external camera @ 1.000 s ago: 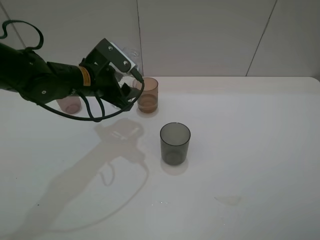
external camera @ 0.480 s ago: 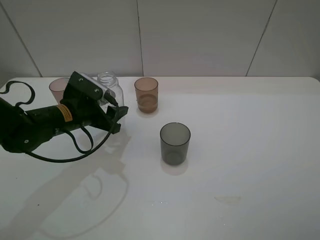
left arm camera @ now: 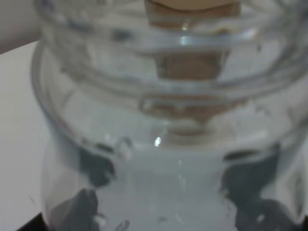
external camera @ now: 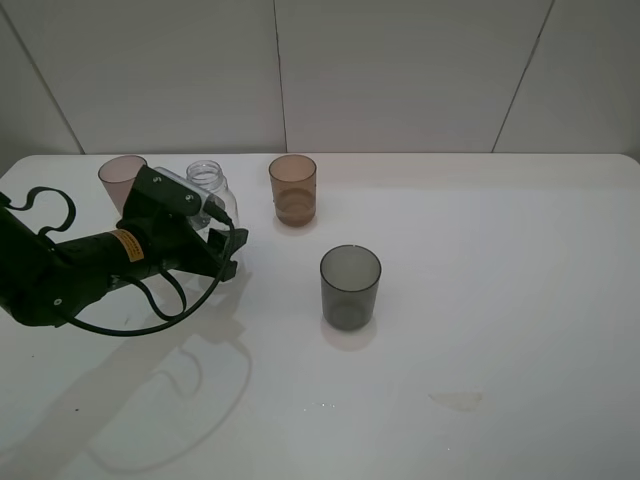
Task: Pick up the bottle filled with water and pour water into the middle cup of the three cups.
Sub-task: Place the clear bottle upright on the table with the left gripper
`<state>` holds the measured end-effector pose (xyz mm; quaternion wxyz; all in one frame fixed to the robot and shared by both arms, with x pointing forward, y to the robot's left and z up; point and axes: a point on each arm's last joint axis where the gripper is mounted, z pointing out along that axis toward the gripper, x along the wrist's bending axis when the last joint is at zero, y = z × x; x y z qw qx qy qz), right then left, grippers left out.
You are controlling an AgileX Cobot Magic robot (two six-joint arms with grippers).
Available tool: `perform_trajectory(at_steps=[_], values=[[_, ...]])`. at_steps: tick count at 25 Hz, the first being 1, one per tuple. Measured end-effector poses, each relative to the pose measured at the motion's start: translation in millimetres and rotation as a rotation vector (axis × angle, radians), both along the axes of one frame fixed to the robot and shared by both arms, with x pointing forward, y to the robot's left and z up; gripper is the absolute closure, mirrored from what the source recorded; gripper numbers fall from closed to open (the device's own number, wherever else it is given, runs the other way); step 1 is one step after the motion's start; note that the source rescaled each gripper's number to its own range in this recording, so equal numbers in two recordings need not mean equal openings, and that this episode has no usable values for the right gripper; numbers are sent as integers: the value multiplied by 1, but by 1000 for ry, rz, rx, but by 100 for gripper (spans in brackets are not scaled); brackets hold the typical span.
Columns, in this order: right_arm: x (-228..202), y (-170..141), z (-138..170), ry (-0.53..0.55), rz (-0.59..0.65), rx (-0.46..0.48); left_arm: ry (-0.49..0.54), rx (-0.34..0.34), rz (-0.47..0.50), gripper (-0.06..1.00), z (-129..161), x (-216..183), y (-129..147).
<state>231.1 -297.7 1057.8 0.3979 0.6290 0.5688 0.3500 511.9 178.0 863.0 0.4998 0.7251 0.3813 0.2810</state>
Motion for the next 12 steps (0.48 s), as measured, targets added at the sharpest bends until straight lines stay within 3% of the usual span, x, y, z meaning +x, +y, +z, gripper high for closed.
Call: perform_trajectory(at_steps=[5,9,12], values=[[0,0,0,0,0,0,2,-3,20,91,0,1,1],[0,0,0,0,0,0,1,-3,21,73,0,1,1],[0,0,0,0,0,0,1,-3,22,69,0,1,2]])
